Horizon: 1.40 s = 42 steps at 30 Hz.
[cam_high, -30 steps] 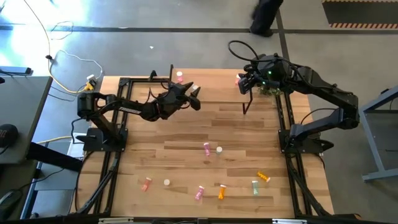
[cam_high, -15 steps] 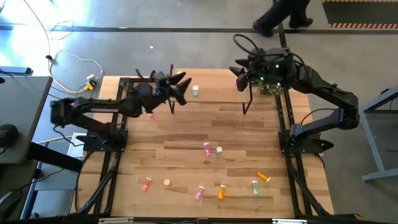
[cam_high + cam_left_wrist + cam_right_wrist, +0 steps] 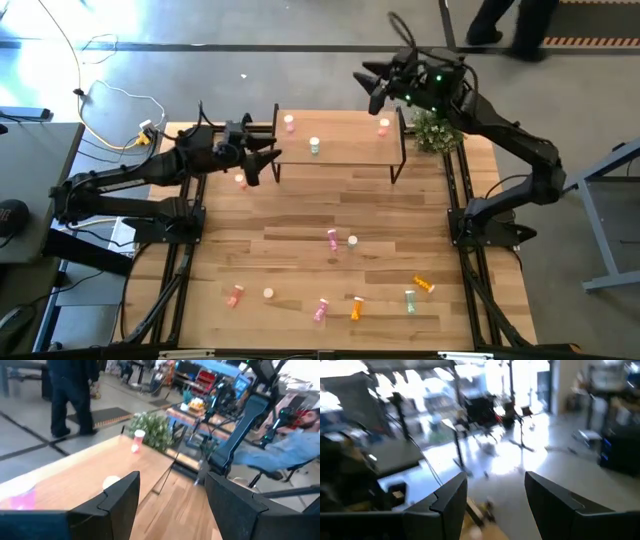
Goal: Pick and place medicine bottles onto shelf by color
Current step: Put the top left blue pill bottle on the shelf
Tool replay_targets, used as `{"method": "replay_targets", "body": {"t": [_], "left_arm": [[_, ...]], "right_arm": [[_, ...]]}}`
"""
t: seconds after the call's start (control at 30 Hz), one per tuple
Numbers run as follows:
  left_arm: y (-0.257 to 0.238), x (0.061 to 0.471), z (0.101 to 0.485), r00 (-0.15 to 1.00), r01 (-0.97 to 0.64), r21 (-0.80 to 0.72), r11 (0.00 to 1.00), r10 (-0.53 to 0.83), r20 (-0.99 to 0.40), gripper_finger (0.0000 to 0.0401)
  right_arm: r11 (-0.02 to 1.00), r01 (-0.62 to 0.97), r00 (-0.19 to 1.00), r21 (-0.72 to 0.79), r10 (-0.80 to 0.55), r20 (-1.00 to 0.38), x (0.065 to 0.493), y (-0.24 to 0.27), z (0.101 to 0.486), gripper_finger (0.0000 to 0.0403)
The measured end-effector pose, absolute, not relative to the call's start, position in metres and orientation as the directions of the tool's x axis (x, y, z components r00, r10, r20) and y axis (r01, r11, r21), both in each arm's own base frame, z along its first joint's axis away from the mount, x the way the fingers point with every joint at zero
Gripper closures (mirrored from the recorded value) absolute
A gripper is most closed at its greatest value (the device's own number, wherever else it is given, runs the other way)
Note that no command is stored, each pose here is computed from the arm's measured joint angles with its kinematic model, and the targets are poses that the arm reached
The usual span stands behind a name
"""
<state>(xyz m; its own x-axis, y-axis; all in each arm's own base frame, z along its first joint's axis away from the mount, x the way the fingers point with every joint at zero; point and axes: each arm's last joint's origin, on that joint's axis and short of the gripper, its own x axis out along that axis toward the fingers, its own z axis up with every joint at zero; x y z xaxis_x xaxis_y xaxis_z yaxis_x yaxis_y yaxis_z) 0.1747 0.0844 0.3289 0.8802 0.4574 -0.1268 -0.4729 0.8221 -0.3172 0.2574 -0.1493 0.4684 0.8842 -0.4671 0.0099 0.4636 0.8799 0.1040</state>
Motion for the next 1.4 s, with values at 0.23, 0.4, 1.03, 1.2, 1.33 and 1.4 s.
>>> {"method": "replay_targets", "body": {"t": [0.23,0.4,1.03,1.2,1.33,1.4], "left_arm": [[0.081,0.165,0.328,0.871,-0.491,-0.309,0.815,0.461,-0.168,0.0186],[0.081,0.165,0.327,0.87,-0.492,-0.293,0.82,0.461,-0.172,0.0186],[0.082,0.164,0.322,0.832,-0.554,-0.278,0.785,0.507,-0.226,0.0186],[0.082,0.163,0.32,0.828,-0.559,-0.275,0.782,0.507,-0.241,0.0186],[0.083,0.163,0.32,0.814,-0.579,-0.268,0.77,0.525,-0.249,0.0186],[0.083,0.162,0.32,0.803,-0.594,-0.263,0.76,0.541,-0.25,0.0186]], "right_arm": [[0.955,0.293,0.944,-0.04,-0.283,0.167,0.291,-0.163,0.462,0.0212],[0.958,0.286,0.958,0.001,-0.285,-0.009,0.311,-0.176,0.43,0.0212],[0.998,0.037,0.891,0.052,-0.009,-0.453,0.355,-0.196,0.325,0.0212],[0.998,0.024,0.879,0.065,0.01,-0.477,0.362,-0.199,0.311,0.0212],[0.998,0.009,0.865,0.064,0.024,-0.501,0.369,-0.199,0.299,0.0212],[0.998,0.006,0.858,0.068,0.03,-0.512,0.372,-0.199,0.293,0.0212]]}}
